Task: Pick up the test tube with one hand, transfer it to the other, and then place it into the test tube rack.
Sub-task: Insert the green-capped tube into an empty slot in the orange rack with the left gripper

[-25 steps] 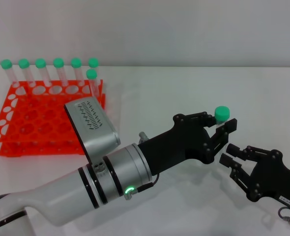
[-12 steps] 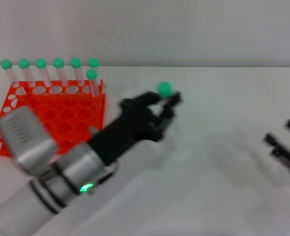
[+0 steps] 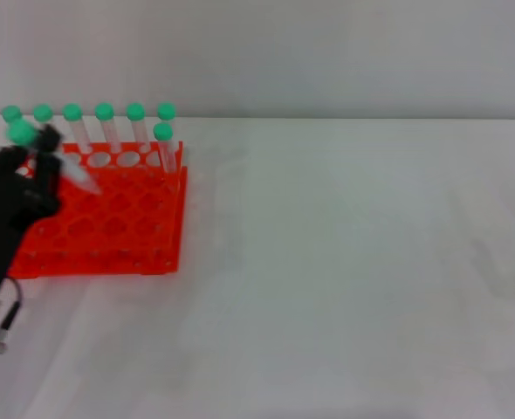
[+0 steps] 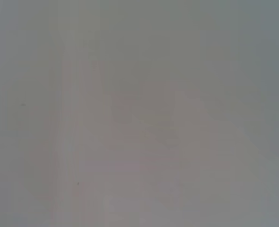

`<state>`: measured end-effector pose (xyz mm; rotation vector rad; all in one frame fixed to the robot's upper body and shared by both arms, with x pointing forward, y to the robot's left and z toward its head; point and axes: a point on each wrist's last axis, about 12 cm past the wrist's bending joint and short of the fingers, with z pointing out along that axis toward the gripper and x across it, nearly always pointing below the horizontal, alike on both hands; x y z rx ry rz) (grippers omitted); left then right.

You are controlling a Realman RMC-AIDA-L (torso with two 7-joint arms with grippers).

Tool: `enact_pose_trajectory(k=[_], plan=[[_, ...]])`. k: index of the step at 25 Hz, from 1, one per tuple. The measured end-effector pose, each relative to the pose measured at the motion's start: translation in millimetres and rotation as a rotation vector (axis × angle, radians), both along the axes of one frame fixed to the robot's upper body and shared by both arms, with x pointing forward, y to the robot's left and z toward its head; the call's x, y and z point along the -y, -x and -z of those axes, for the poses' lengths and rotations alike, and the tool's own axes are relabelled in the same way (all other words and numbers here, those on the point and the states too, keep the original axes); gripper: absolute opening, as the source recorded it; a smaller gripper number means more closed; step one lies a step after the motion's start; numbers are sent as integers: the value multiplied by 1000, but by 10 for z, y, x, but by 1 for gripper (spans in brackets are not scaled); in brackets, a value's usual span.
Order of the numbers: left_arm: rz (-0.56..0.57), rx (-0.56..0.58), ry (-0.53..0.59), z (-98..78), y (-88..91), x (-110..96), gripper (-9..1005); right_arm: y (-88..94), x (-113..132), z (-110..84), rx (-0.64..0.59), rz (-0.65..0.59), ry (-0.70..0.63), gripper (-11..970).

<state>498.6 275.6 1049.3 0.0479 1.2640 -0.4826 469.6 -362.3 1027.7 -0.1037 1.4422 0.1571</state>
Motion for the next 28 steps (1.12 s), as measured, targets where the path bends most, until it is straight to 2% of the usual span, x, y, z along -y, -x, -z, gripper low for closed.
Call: enact_pose_trajectory(k=[3, 6, 11, 15, 22, 28], plan=[[-61, -4, 8, -14, -86, -107, 268, -11, 1, -4, 3, 5, 2, 738], [-63, -3, -5, -54, -214, -92, 273, -30, -9, -4, 1, 4, 4, 738], [-65, -31, -72, -127, -524, 36, 281, -74, -65, -2, -4, -17, 3, 738], [-30, -78, -112, -147, -706, 189, 288, -90, -94, 7, -10, -23, -3, 739], [-38, -152, -181, -102, -835, 258, 299, -90, -103, 15, -15, -26, -4, 738], [-42, -161, -229, -106, -891, 289, 309, -146, -117, 18, -29, -26, -1, 738]])
